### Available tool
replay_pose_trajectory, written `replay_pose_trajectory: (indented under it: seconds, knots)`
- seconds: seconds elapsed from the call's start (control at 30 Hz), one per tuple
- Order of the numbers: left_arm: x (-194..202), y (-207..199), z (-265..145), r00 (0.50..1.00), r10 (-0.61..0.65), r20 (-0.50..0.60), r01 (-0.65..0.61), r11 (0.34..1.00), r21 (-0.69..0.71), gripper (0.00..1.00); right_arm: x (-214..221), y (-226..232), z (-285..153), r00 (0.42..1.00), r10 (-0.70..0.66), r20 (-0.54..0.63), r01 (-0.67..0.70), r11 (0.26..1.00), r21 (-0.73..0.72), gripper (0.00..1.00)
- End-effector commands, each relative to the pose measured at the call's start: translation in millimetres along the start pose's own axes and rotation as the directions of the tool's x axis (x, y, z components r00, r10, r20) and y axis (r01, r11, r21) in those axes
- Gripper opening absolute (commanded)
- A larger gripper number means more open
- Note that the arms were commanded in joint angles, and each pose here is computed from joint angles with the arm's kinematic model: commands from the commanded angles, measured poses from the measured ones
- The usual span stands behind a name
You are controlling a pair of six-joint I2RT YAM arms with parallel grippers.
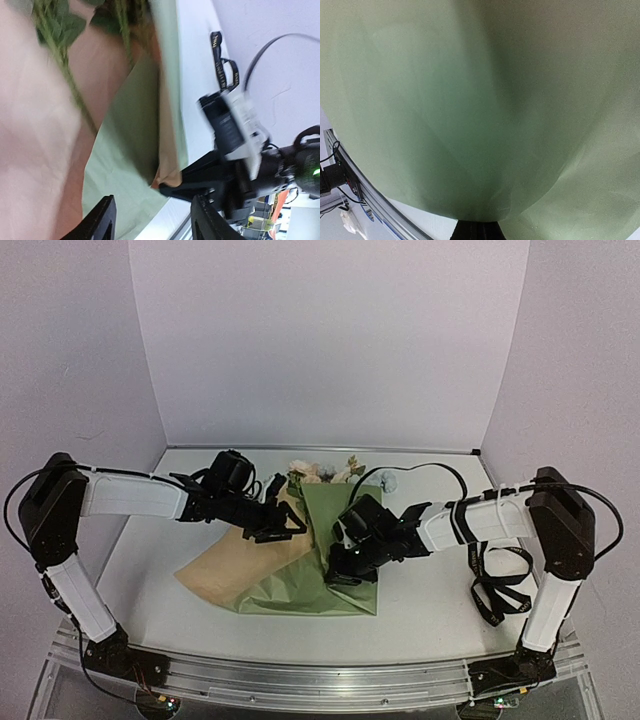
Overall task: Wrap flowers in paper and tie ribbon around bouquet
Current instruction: Fold the one-fourth-folded wrapping paper at the center of the board.
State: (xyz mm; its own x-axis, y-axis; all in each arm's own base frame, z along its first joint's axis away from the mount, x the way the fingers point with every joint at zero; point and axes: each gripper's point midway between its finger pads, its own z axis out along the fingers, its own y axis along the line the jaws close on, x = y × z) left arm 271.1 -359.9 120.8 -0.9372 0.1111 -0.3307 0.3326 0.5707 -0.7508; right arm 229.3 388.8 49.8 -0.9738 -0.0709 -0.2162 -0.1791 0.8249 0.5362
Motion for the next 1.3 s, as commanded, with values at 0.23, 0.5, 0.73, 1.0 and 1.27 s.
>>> replay_pose_trajectory:
  seconds: [0.23, 0.5, 0.73, 1.0, 1.27]
  knots:
    - [-64.4, -15.3, 27.8, 0.998, 0.042, 0.046, -0.045, 0.997, 0.056, 0.54, -4.3, 3.8, 6.6, 1.000, -0.005, 0.007, 0.006, 1.000, -0.014, 0.00]
    - [-77.7, -2.8, 52.2, 0.999, 0.042, 0.025, -0.042, 0.998, 0.036, 0.29, -1.8, -0.2, 3.5, 1.000, -0.020, 0.008, 0.020, 1.000, -0.003, 0.00]
    - [-83.2, 23.5, 47.0, 0.999, 0.013, 0.040, -0.013, 1.000, -0.012, 0.00, 4.6, -3.5, -17.1, 0.999, -0.032, 0.019, 0.033, 0.999, -0.023, 0.44]
    - [-73.1, 38.6, 51.4, 1.000, 0.014, -0.008, -0.014, 1.000, -0.014, 0.00, 16.4, -26.9, -38.9, 0.999, 0.003, 0.050, -0.001, 0.999, -0.039, 0.41]
    - [-72.9, 51.0, 55.6, 1.000, -0.005, -0.009, 0.005, 1.000, -0.024, 0.00, 33.0, -48.0, -11.9, 0.998, 0.058, -0.008, -0.058, 0.998, -0.004, 0.15]
